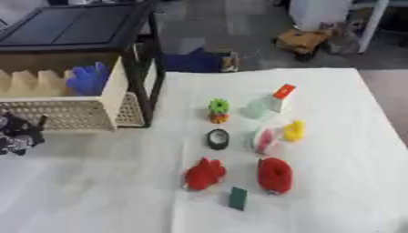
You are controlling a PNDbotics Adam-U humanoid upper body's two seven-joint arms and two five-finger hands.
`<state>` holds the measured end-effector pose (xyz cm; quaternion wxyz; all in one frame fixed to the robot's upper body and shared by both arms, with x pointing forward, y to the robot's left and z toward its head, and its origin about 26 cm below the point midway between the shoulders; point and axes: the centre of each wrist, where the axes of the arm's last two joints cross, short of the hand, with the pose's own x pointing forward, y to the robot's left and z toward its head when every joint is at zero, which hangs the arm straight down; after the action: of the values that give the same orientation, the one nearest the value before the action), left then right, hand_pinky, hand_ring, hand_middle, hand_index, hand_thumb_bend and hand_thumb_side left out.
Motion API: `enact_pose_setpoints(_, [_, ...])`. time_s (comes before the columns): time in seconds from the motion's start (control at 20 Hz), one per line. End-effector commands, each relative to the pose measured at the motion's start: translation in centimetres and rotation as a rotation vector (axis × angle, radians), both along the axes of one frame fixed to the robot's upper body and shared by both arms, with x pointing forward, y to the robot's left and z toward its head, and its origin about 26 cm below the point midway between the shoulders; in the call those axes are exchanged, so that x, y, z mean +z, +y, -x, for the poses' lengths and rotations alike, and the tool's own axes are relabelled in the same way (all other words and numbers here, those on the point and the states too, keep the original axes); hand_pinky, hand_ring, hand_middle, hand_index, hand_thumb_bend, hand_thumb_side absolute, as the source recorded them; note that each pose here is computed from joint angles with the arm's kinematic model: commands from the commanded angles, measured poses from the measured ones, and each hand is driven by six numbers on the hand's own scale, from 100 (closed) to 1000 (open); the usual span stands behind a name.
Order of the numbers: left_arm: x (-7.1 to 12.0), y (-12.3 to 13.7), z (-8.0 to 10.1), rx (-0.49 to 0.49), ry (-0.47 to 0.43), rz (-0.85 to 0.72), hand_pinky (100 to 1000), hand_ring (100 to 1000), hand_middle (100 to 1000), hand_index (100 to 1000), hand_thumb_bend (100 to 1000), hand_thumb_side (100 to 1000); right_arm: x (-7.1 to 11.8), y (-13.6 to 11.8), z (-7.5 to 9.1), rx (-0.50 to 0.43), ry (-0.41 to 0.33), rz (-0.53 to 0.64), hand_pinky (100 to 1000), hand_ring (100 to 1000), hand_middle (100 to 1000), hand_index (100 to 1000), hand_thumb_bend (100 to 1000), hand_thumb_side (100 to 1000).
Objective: Pick up objects from table and place into drawer.
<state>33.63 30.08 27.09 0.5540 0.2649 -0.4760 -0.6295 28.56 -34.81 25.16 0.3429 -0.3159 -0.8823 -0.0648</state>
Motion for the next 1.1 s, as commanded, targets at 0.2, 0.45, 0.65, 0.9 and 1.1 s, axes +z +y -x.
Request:
enact_pose_setpoints(0.2, [0.47,0.77,-0.86,0.040,-0.017,-0.002,562,761,793,965,100,1000,1.08,-0.09,0.34,-0.004,-0.039,0.013,739,732,698,846,100,1000])
enact_pose_setpoints(0.45, [0.53,0.82,-1.19,0.039,-0.024,0.006,574,777,858,1000,100,1000,1.03,-0.16,0.37,-0.009,-0.040,0.009,739,731,697,845,100,1000])
enact_pose_setpoints(0.65, [0.76,0.59,-1.24,0.022,-0.029,0.014,583,787,886,1000,100,1000,1.01,-0.16,0.37,-0.010,-0.037,0.008,738,730,696,845,100,1000])
enact_pose_setpoints(0.9, [0.93,0.33,-1.33,0.005,-0.031,0.026,585,792,898,1000,100,1000,1.01,-0.24,0.40,-0.017,-0.039,0.005,737,730,696,845,100,1000])
enact_pose_setpoints(1.1, [1.12,0.20,-1.44,-0.001,-0.038,0.036,587,794,905,1000,100,1000,1.04,-0.28,0.41,-0.021,-0.044,0.002,737,731,696,845,100,1000])
